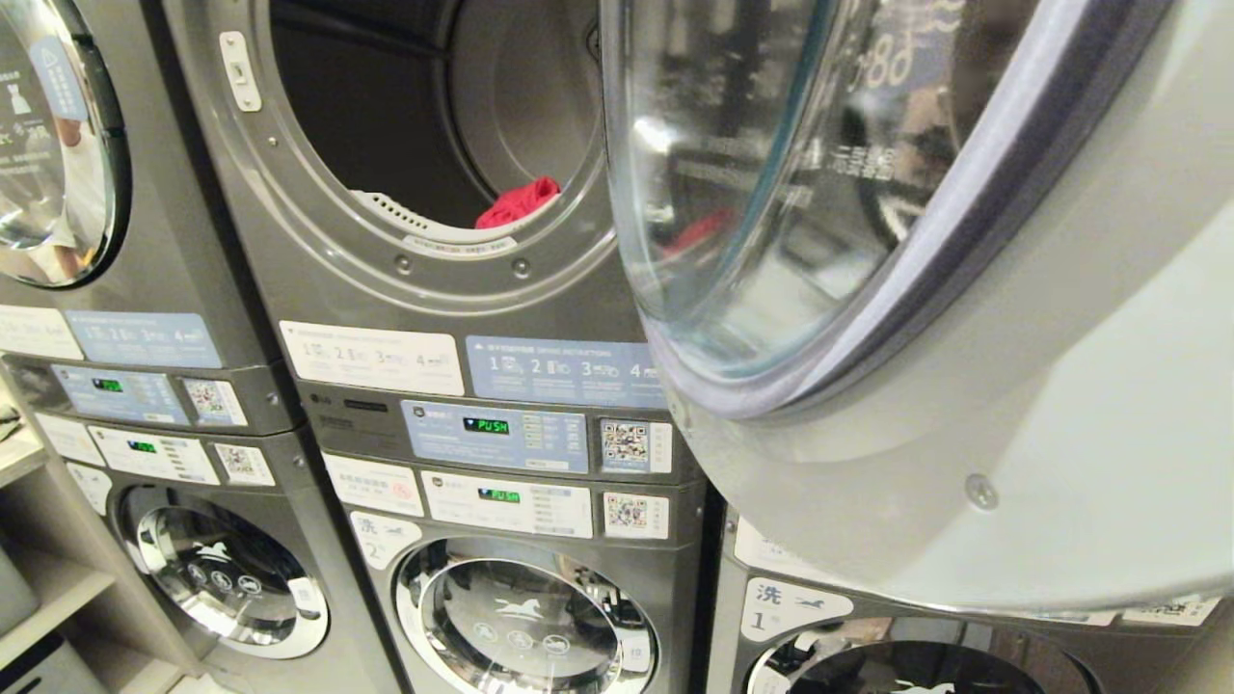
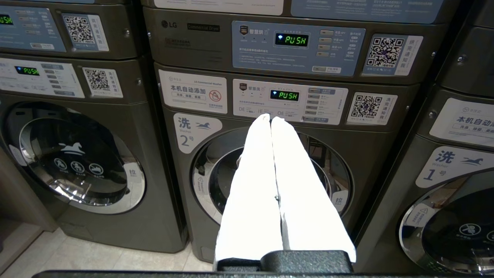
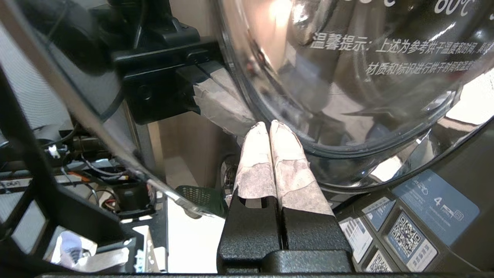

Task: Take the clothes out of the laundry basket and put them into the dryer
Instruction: Close the dryer

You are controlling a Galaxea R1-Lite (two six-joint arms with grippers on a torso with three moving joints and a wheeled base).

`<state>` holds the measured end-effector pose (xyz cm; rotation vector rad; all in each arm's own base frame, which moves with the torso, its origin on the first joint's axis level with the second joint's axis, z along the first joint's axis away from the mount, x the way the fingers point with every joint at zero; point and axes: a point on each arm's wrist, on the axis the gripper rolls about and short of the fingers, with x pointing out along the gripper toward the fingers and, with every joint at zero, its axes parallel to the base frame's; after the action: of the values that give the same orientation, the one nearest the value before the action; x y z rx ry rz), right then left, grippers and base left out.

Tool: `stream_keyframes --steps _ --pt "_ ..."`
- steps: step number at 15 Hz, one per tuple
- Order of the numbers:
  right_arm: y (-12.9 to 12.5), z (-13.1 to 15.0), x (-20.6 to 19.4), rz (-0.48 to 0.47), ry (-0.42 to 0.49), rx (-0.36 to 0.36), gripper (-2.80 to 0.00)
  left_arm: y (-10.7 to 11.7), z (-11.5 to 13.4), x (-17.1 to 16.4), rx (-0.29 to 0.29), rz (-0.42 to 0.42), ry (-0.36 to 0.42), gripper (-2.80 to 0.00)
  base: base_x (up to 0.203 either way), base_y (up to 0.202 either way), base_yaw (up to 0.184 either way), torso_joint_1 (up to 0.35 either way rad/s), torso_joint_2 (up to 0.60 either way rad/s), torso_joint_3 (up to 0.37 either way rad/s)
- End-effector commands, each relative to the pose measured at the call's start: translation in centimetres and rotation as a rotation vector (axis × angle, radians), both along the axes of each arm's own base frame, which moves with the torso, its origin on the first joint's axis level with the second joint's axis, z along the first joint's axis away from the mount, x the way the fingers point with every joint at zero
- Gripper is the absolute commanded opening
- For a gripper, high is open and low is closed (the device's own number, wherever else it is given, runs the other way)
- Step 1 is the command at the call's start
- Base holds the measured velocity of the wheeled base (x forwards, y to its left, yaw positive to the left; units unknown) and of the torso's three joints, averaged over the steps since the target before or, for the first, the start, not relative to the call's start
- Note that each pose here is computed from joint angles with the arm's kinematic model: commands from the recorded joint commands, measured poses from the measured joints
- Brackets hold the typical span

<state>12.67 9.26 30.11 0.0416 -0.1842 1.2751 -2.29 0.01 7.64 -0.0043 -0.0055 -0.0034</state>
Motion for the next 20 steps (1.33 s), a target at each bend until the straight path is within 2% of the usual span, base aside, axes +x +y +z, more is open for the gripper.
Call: stream_keyframes --steps 1,15,20 --pt "0.9 -0.2 0.5 0.023 0.009 -0.011 -2.80 0.0 0.0 0.0 0.000 0.000 -0.002 -2.80 0.000 0.000 0.000 0.000 0.00 0.000" --pt "4.2 0.1 1.1 0.067 0.004 -0.016 -2.80 0.0 0.0 0.0 0.000 0.000 -0.002 -2.80 0.000 0.000 0.000 0.000 0.00 0.000" --pt "7.2 0.4 1.7 0.108 -0.023 -0.030 -2.80 0.0 0.0 0.0 0.000 0.000 -0.002 -2.80 0.000 0.000 0.000 0.000 0.00 0.000"
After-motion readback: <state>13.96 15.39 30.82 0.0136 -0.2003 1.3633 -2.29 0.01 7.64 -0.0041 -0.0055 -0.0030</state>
